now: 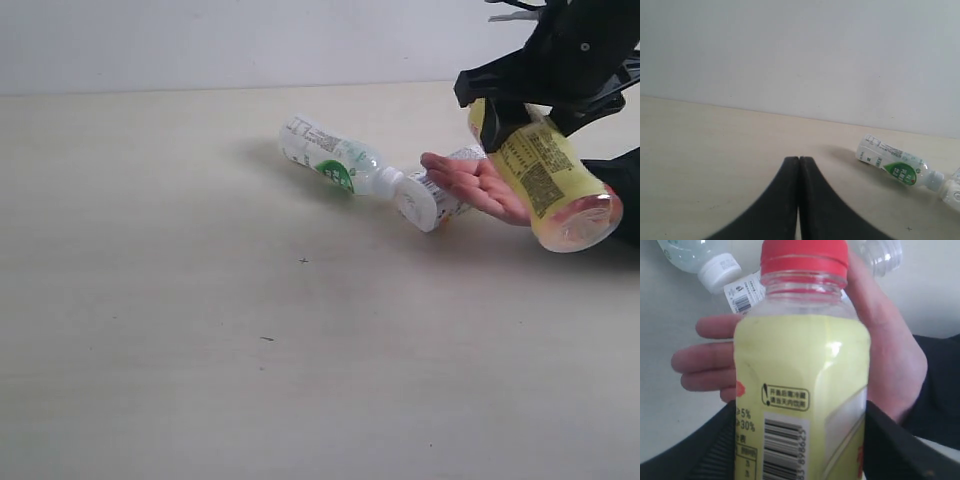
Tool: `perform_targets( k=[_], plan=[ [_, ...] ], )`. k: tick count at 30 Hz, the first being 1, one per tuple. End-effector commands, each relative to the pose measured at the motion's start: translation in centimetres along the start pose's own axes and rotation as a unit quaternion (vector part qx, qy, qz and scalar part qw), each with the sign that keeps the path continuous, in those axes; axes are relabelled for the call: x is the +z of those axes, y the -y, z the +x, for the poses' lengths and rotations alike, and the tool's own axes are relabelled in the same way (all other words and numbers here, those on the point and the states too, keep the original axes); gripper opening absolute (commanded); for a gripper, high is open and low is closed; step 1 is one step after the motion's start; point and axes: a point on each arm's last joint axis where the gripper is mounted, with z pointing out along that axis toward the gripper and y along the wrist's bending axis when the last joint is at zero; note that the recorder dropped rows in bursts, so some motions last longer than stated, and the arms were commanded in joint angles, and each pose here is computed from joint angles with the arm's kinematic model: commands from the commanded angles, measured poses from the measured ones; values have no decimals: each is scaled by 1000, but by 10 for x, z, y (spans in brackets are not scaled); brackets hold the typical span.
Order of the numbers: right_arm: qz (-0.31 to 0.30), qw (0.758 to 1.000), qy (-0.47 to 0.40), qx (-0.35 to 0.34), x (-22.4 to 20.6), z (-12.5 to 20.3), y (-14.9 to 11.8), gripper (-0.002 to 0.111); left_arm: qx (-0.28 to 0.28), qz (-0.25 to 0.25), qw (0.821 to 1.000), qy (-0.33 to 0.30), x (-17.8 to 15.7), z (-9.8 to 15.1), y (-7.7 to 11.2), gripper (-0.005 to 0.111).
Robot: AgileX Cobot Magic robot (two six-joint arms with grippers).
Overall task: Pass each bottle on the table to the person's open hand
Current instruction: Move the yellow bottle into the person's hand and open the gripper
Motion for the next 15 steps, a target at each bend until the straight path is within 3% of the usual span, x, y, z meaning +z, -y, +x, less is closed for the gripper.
perform_targets(
  k=[1,15],
  plan=[
    [-1,999,36,6,5,-11,1,0,2,4,1000,3,-1,0,0,2],
    [29,998,53,14,29,-24,5,0,2,4,1000,3,-1,0,0,2]
  ],
)
